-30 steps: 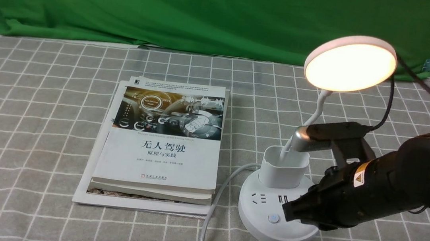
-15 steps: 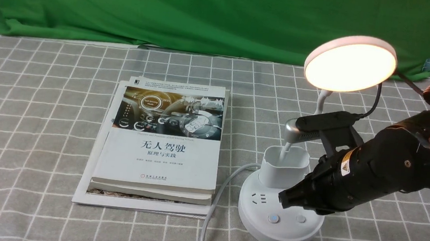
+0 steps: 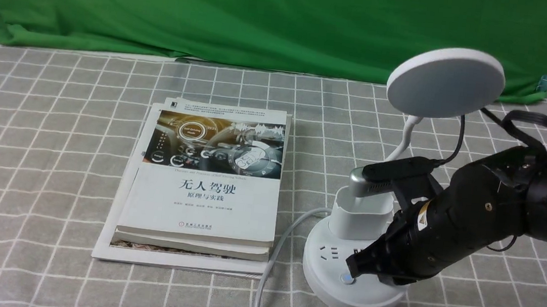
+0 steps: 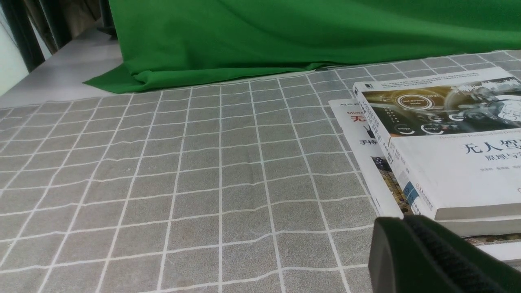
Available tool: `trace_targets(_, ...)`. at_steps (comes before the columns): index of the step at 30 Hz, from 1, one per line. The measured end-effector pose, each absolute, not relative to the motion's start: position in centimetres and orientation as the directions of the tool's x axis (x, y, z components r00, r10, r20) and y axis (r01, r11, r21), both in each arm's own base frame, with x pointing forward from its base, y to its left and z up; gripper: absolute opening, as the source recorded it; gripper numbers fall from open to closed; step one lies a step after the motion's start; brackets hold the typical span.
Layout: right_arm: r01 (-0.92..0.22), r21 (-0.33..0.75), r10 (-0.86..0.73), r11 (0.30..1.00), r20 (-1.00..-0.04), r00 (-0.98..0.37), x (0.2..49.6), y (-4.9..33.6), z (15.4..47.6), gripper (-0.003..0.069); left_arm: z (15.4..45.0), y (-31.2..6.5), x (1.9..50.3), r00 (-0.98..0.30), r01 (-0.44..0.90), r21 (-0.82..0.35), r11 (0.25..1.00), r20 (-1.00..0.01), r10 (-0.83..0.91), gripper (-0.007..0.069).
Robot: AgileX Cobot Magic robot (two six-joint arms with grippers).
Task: Turn off the desk lamp on the grey coffee tablecloth by hand.
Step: 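Press the power button on the lamp base to turn the lamp off with the right gripper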
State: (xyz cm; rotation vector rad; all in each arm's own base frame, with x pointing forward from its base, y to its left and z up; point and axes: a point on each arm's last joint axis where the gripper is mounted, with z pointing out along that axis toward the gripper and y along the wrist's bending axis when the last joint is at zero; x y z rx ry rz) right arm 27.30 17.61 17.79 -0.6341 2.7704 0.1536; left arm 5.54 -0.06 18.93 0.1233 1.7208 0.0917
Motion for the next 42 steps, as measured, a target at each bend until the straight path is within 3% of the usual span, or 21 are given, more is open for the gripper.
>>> trace_targets(8,-0.446,0.040,-0.413,0.894,-0.312,-0.856,27.3,17.6,18.2,0.0025,18.9,-0.1,5.5,-0.150,0.030,0.132,0.991,-0.979,0.135,0.0001)
trace_targets(16,-0.437,0.069,-0.370,0.897,-0.424,-0.827,26.7,17.3,21.3,0.0025,18.9,-0.1,5.5,-0.150,0.030,0.132,0.991,-0.979,0.135,0.0001)
trace_targets(20,-0.435,0.071,-0.366,0.898,-0.429,-0.826,26.6,17.3,21.5,0.0025,18.9,-0.1,5.5,-0.150,0.030,0.132,0.991,-0.979,0.135,0.0001)
trace_targets(25,-0.430,0.072,-0.365,0.900,-0.417,-0.833,26.8,17.4,21.0,0.0025,18.9,-0.1,5.5,-0.150,0.030,0.132,0.991,-0.979,0.135,0.0001)
trace_targets(32,-0.417,0.065,-0.375,0.906,-0.331,-0.866,27.4,17.8,17.9,0.0025,18.9,-0.1,5.5,-0.150,0.030,0.132,0.991,-0.979,0.135,0.0001)
trace_targets(42,-0.414,0.068,-0.369,0.908,-0.340,-0.865,27.7,18.0,17.8,0.0025,18.9,-0.1,5.5,-0.150,0.030,0.132,0.991,-0.979,0.135,0.0001)
